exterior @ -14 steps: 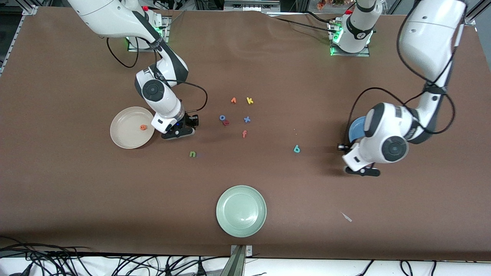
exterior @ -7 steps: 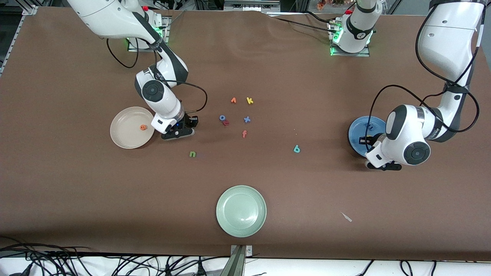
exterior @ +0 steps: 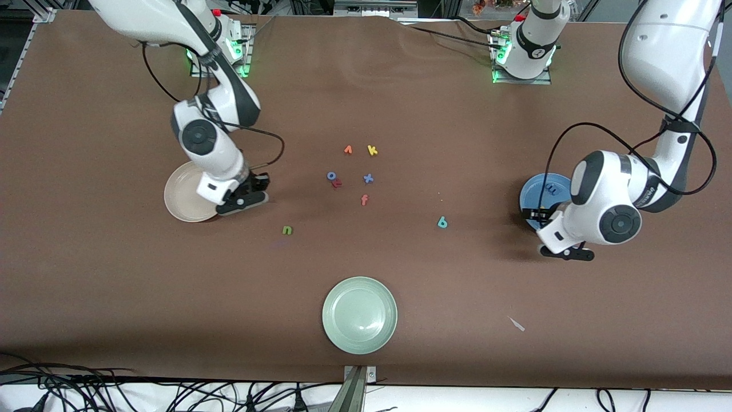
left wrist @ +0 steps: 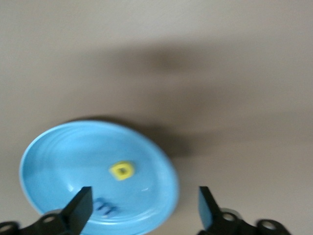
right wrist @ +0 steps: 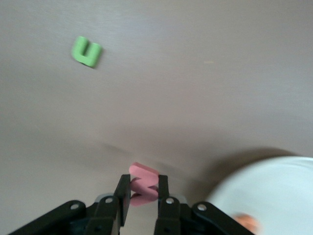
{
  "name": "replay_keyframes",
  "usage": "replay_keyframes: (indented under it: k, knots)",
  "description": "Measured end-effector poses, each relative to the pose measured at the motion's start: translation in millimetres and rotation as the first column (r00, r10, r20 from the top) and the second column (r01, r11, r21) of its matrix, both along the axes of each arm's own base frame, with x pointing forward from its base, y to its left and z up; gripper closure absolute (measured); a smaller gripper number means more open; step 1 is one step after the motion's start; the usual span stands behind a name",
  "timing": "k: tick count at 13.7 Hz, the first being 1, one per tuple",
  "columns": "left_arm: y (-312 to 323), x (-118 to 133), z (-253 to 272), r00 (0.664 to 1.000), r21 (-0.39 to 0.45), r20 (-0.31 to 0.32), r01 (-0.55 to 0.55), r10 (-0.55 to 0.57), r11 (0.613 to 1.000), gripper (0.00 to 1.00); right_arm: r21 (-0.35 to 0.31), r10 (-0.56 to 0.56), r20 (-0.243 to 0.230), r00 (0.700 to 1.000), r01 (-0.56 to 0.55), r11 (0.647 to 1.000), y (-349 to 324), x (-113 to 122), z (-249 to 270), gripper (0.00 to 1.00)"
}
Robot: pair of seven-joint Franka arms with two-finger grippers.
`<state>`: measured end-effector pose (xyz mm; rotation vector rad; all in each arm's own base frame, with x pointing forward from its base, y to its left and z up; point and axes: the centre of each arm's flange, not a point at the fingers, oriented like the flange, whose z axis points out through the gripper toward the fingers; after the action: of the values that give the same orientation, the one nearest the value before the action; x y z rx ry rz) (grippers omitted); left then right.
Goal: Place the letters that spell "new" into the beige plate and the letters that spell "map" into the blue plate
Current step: 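Put the yellow a and pink W on the blue and beige plates, then grasp the teal 9 and green u with the left and right grippers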
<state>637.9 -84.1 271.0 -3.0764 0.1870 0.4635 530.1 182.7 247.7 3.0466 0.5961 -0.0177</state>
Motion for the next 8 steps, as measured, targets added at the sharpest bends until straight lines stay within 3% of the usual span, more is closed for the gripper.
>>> replay_keyframes:
  k: [5,6,8]
  knots:
    - [-146.9,-19.7,21.9,0.996,-0.037,0.068,0.057,-0.054,0.998,0.00,-0.039,0.052,-0.047,0.998,-0.054,0.998,-118.9,-19.8,3.6,0.74]
    - [-175.8,-22.4,15.8,0.993,-0.054,0.095,0.080,-0.074,0.995,0.00,-0.038,0.049,-0.053,0.997,-0.051,0.998,-121.7,-25.7,-3.0,0.70]
    - [-212.5,-20.0,-2.8,0.982,-0.107,0.172,0.102,-0.083,0.989,0.00,-0.037,0.030,-0.059,0.998,-0.033,0.999,-115.7,-32.9,-9.3,0.52]
